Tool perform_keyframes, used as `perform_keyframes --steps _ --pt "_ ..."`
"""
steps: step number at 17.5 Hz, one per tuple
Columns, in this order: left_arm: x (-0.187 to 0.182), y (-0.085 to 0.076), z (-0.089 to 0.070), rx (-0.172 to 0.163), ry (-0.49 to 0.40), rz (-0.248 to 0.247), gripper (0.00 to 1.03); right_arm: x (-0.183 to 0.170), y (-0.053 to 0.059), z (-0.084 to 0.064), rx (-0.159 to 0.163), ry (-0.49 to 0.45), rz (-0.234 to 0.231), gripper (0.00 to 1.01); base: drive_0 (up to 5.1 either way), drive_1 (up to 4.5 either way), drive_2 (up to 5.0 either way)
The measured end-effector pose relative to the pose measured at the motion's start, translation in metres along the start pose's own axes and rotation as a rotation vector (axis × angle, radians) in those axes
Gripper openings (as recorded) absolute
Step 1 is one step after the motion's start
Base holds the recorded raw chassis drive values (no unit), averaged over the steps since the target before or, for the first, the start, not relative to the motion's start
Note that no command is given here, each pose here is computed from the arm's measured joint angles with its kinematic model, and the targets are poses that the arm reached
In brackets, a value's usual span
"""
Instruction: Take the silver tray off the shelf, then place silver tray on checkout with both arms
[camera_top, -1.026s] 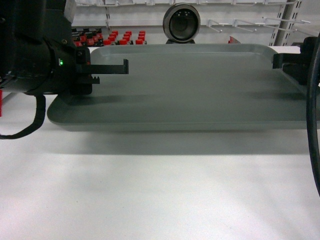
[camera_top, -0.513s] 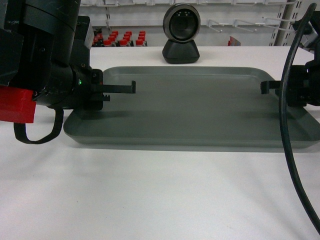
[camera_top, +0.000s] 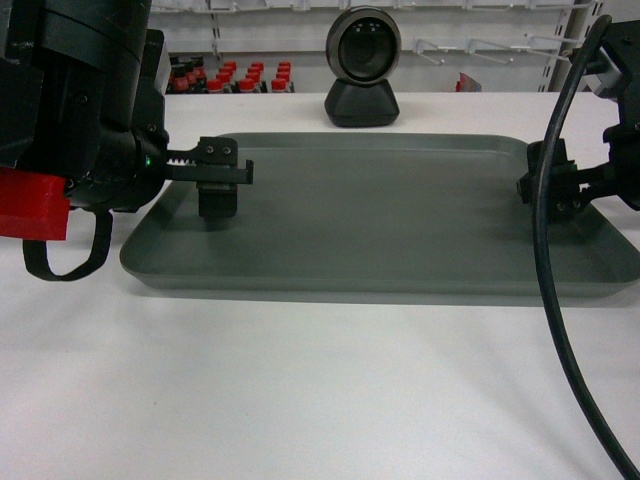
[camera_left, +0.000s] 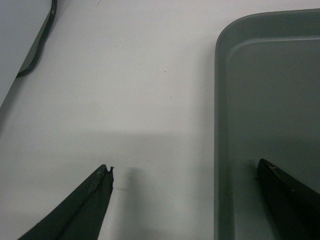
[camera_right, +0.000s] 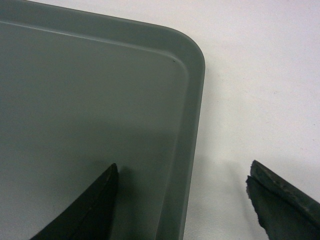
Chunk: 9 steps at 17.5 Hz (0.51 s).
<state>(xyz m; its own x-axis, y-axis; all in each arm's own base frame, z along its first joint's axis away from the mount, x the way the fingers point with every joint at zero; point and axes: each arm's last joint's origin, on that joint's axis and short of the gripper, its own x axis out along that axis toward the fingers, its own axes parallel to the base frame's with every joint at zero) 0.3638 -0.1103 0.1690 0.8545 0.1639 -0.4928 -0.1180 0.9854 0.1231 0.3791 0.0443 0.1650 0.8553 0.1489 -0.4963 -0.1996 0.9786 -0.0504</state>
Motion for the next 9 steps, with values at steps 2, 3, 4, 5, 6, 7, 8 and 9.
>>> perform_keyframes --steps 2,3,4,5,6,7,8,9 --pt "-0.001 0.0 0.002 -0.003 -0.007 -0.015 1.0 0.0 0.0 0.0 -0.001 -0.004 0.0 0.95 0.0 0.0 0.0" --pt "-0.001 -0.001 0.002 -0.007 -0.017 -0.024 0.99 0.0 0.0 0.001 -0.001 -0.007 -0.001 1.0 0.0 0.0 0.0" --pt "-0.002 -0.002 0.004 -0.013 -0.031 -0.032 0.97 0.0 0.0 0.001 -0.001 -0.013 -0.001 0.99 0.0 0.0 0.0" --pt "-0.002 -0.002 0.005 -0.017 -0.038 -0.037 0.98 0.0 0.0 0.001 -0.001 -0.014 -0.001 0.98 0.0 0.0 0.0" --pt "-0.004 -0.003 0.007 -0.02 -0.045 -0.045 0.98 0.0 0.0 0.002 -0.001 -0.015 0.001 0.97 0.0 0.0 0.0" --pt "-0.006 -0.003 0.009 -0.028 -0.058 -0.057 0.98 0.0 0.0 0.002 -0.001 -0.021 0.003 0.98 0.0 0.0 0.0" --pt "-0.008 -0.004 0.012 -0.039 -0.072 -0.066 0.98 -0.001 0.0 0.003 0.0 -0.024 0.006 0.98 0.0 0.0 0.0" --pt "-0.011 -0.003 0.015 -0.055 -0.086 -0.079 0.98 -0.002 0.0 0.004 0.004 -0.029 0.012 0.98 0.0 0.0 0.0"
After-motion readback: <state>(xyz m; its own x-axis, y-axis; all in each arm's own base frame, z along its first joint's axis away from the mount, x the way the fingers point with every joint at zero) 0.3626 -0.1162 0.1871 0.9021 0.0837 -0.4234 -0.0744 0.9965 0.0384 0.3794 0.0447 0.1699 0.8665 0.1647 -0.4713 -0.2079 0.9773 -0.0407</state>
